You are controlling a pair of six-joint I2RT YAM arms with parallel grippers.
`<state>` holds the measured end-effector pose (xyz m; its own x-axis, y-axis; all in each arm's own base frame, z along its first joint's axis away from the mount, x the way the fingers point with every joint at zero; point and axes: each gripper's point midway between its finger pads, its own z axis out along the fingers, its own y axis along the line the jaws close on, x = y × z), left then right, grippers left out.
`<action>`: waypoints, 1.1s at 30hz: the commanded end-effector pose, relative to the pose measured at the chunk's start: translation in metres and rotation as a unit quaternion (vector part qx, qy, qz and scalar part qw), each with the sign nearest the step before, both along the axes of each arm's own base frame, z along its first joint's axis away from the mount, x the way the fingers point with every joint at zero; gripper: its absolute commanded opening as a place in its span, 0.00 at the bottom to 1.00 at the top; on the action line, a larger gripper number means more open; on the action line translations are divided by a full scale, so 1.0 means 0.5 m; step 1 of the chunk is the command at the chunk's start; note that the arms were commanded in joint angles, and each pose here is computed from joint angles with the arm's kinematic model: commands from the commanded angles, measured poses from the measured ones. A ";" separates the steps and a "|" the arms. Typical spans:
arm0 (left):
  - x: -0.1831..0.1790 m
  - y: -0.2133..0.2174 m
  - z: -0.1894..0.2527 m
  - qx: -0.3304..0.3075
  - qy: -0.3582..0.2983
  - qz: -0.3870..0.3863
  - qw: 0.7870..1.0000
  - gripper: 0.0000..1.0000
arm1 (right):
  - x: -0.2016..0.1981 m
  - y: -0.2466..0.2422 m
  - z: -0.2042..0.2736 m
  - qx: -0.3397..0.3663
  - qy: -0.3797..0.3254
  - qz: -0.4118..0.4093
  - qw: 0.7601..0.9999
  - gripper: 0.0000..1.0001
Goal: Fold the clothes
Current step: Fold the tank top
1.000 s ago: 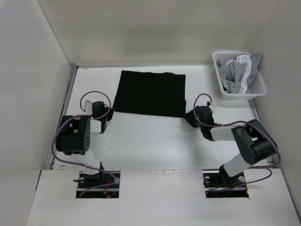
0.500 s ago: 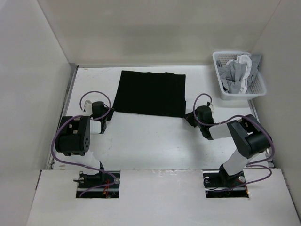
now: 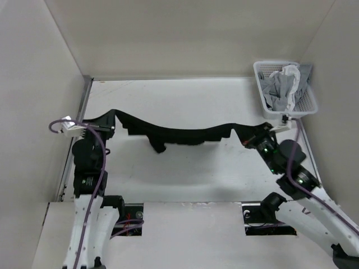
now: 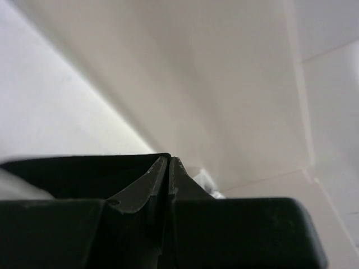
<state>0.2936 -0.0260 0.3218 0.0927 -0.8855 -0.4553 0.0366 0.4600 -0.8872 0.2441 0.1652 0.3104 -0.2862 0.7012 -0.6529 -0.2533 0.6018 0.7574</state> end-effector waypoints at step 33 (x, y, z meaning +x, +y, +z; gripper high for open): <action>0.376 0.004 -0.264 0.016 0.213 -0.001 0.977 0.00 | 0.456 -0.025 -0.249 -0.074 0.173 0.003 0.982 0.01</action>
<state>0.4890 -0.0227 0.1465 -0.1720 -0.8707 -0.4608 -0.4320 0.4870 -0.7591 0.4721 0.1477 0.1521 -0.5491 0.6059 -0.5756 0.0964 0.7301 0.6765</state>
